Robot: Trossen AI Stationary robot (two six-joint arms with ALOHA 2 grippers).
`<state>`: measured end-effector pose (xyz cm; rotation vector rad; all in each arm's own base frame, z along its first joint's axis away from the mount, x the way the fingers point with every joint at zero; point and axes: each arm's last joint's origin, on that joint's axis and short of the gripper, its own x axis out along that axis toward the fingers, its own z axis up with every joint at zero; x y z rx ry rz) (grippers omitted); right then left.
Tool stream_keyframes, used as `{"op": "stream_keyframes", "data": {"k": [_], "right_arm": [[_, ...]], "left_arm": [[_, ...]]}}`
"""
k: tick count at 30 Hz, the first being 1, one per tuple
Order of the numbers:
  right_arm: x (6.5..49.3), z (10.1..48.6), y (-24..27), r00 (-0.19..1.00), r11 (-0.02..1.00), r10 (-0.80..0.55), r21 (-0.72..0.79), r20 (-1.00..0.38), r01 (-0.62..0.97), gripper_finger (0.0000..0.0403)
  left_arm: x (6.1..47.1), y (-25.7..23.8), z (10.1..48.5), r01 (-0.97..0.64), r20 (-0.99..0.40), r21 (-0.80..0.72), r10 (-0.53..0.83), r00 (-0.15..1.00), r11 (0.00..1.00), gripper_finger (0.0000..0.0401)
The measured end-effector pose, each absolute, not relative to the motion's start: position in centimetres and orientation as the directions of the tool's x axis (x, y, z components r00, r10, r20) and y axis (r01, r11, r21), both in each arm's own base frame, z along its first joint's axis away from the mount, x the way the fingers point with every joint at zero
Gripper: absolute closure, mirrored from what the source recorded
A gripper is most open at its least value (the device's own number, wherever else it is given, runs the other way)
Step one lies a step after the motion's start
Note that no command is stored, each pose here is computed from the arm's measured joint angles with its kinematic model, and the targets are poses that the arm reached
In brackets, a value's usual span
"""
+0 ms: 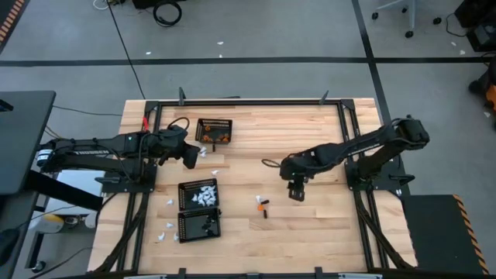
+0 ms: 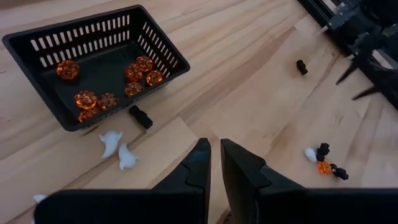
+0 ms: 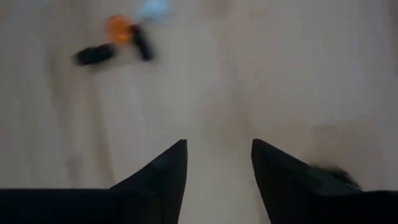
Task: Sort Halloween decoration
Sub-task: Put the black skeleton toy into the bottom black bin
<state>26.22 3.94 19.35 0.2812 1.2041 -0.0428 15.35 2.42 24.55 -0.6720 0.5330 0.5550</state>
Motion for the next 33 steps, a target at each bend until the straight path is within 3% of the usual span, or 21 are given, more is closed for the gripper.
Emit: {"op": "stream_keyframes", "data": {"k": [7,26,33], "right_arm": [[28.7,17.9,6.0,0.474,0.984,0.170,0.174,-0.864,-0.034,0.0201],[31.7,13.4,7.8,0.535,0.985,0.173,0.136,-0.827,-0.109,0.0218],[31.8,12.4,8.3,0.518,0.981,0.180,0.111,-0.836,-0.162,0.0248]], "left_arm": [[15.4,2.4,24.6,-0.621,-0.615,-0.409,0.300,0.729,0.669,0.0358],[15.3,2.4,24.5,-0.621,-0.617,-0.406,0.301,0.728,0.670,0.0358],[15.3,2.4,24.5,-0.623,-0.620,-0.404,0.301,0.725,0.670,0.0358]]}}
